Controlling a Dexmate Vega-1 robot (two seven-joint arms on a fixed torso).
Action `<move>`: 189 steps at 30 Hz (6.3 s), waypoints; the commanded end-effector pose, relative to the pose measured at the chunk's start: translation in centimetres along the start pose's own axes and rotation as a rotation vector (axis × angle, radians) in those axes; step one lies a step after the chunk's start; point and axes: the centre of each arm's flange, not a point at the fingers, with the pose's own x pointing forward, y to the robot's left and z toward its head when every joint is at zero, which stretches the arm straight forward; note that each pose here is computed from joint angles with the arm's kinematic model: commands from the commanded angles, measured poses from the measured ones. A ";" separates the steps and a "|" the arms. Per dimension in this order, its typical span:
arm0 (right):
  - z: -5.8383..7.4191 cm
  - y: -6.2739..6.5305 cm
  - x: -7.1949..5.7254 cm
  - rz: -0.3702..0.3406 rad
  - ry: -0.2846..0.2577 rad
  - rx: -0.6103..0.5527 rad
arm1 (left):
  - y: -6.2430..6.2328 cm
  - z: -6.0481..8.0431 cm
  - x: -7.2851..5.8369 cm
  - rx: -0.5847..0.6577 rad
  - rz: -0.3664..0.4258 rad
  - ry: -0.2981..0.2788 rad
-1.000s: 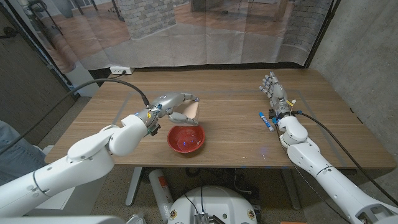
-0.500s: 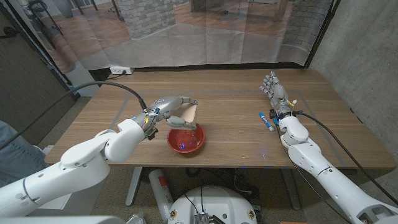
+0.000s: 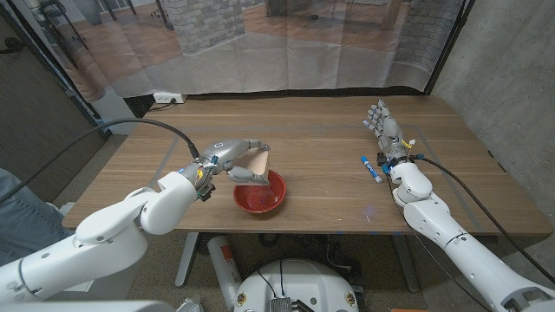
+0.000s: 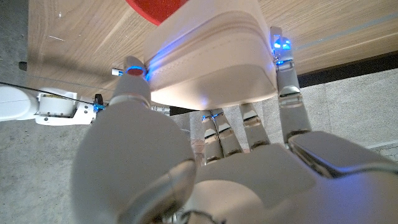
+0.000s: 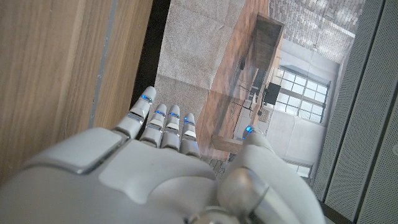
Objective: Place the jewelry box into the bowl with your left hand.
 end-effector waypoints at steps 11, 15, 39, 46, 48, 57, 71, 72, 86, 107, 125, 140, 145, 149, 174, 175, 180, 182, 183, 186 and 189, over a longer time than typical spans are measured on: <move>0.2 -0.3 0.1 0.006 0.001 -0.001 | -2.3 0.4 -0.1 -0.022 -0.048 0.024; 0.0 -0.3 0.2 0.006 0.003 0.004 | -2.9 0.4 0.0 -0.019 -0.061 0.036; -0.9 -0.7 -0.4 -0.008 0.014 0.017 | -5.0 0.8 1.1 0.007 -0.077 0.051; -1.0 -0.7 -0.6 -0.012 0.016 0.018 | -5.7 0.6 1.1 -0.002 -0.060 0.059; -1.0 -0.7 -0.6 -0.012 0.014 0.019 | -5.9 0.6 1.1 -0.012 -0.059 0.060; -1.1 -0.7 -0.8 -0.011 0.017 0.017 | -6.7 0.7 1.1 -0.047 -0.064 0.067; -1.4 -1.0 -1.3 -0.009 0.023 0.023 | -7.2 1.2 1.2 -0.035 -0.089 0.074; -1.4 -1.0 -1.3 -0.009 0.023 0.022 | -7.1 1.2 1.2 -0.030 -0.086 0.074; -1.9 -1.2 -1.3 -0.007 0.039 0.029 | -6.5 1.2 1.3 -0.004 -0.076 0.090; -2.5 -1.2 -1.0 -0.010 0.050 0.032 | -6.3 1.0 1.9 0.003 -0.125 0.092; -2.1 -1.1 -0.8 -0.011 0.034 0.035 | -5.7 0.8 2.2 -0.028 -0.167 0.058; -1.4 -1.2 -1.0 -0.005 0.017 0.030 | -5.3 1.1 1.4 -0.021 -0.172 0.052; -1.2 -1.3 -1.2 -0.004 0.010 0.030 | -5.1 1.3 1.2 -0.011 -0.178 0.048; -1.1 -1.3 -1.4 -0.005 0.009 0.029 | -4.9 1.4 1.0 -0.005 -0.178 0.046; -0.9 -1.0 -1.4 -0.001 0.008 0.025 | -4.4 1.3 0.7 -0.020 -0.150 0.040; -0.9 -0.9 -1.3 -0.001 0.009 0.026 | -4.4 1.3 0.7 -0.020 -0.149 0.039; -1.0 -0.8 -1.2 0.000 0.009 0.026 | -4.2 1.2 0.8 -0.026 -0.140 0.037; -1.0 -0.8 -1.2 0.000 0.008 0.026 | -4.2 1.1 0.8 -0.032 -0.136 0.034; -1.0 -0.7 -1.2 0.000 0.008 0.028 | -4.2 1.2 0.9 -0.033 -0.133 0.031; -1.0 -0.6 -1.2 0.000 0.009 0.028 | -4.1 1.3 1.0 -0.031 -0.126 0.018; -1.1 -0.6 -1.3 0.000 0.010 0.026 | -3.6 1.6 1.1 -0.021 -0.111 0.000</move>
